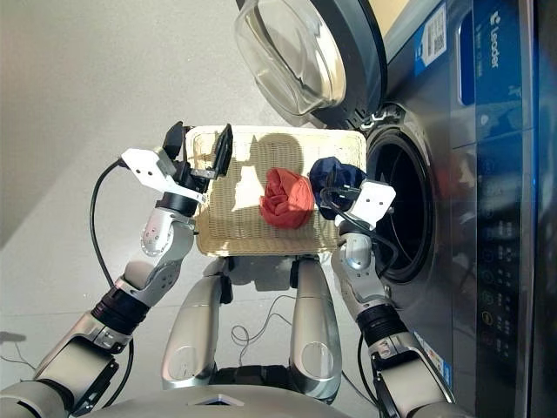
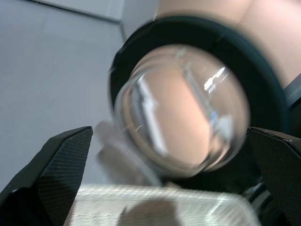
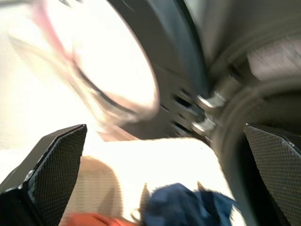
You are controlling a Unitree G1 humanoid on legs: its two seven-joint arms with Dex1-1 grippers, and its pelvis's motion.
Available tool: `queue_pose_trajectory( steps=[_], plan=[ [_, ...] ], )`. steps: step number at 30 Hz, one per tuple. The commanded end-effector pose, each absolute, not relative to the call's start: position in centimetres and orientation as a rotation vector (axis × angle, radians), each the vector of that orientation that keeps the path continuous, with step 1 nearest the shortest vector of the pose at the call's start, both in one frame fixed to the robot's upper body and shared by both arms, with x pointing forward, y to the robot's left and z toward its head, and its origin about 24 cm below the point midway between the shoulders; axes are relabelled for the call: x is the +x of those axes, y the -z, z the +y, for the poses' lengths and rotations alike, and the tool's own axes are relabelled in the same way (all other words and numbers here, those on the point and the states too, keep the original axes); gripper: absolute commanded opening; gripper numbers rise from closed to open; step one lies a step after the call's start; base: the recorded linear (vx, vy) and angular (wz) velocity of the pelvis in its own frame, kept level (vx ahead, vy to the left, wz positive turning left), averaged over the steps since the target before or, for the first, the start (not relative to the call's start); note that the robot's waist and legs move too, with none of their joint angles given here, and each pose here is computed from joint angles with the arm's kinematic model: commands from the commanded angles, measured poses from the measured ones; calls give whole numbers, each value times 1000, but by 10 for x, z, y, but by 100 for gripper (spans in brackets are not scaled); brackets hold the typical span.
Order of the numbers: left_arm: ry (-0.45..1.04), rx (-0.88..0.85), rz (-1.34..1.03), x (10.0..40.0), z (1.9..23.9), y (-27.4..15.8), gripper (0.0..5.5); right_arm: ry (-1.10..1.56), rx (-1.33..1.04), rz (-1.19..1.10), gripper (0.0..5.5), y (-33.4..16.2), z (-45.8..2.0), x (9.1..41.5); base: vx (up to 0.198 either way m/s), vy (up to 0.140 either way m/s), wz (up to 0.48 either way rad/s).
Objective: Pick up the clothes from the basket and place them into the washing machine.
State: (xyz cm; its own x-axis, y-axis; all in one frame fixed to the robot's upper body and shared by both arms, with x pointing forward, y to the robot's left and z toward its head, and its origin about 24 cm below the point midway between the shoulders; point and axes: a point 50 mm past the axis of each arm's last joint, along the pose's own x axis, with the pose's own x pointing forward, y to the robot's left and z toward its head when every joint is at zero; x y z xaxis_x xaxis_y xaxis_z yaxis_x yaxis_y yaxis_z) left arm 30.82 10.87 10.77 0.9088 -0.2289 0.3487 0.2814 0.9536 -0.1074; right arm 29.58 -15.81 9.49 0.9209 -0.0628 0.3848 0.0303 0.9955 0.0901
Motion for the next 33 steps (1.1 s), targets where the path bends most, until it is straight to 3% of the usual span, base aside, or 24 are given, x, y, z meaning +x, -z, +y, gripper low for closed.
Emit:
queue_pose_trajectory(
  steps=[1,9,20,33],
  plan=[
    [257,-46,-368,309,104,-105,550,-48,49,-542,550,-119,-149,281,0,0,0],
    [230,-37,-152,343,81,-86,550,-313,3,-688,550,-159,-107,265,0,0,0],
    [322,110,-119,354,45,-92,550,-582,-66,-839,550,-202,-53,261,-10,12,-72],
    [272,211,-63,363,34,-86,550,-723,-56,-1031,550,-244,-7,240,-34,-7,7]
  ],
)
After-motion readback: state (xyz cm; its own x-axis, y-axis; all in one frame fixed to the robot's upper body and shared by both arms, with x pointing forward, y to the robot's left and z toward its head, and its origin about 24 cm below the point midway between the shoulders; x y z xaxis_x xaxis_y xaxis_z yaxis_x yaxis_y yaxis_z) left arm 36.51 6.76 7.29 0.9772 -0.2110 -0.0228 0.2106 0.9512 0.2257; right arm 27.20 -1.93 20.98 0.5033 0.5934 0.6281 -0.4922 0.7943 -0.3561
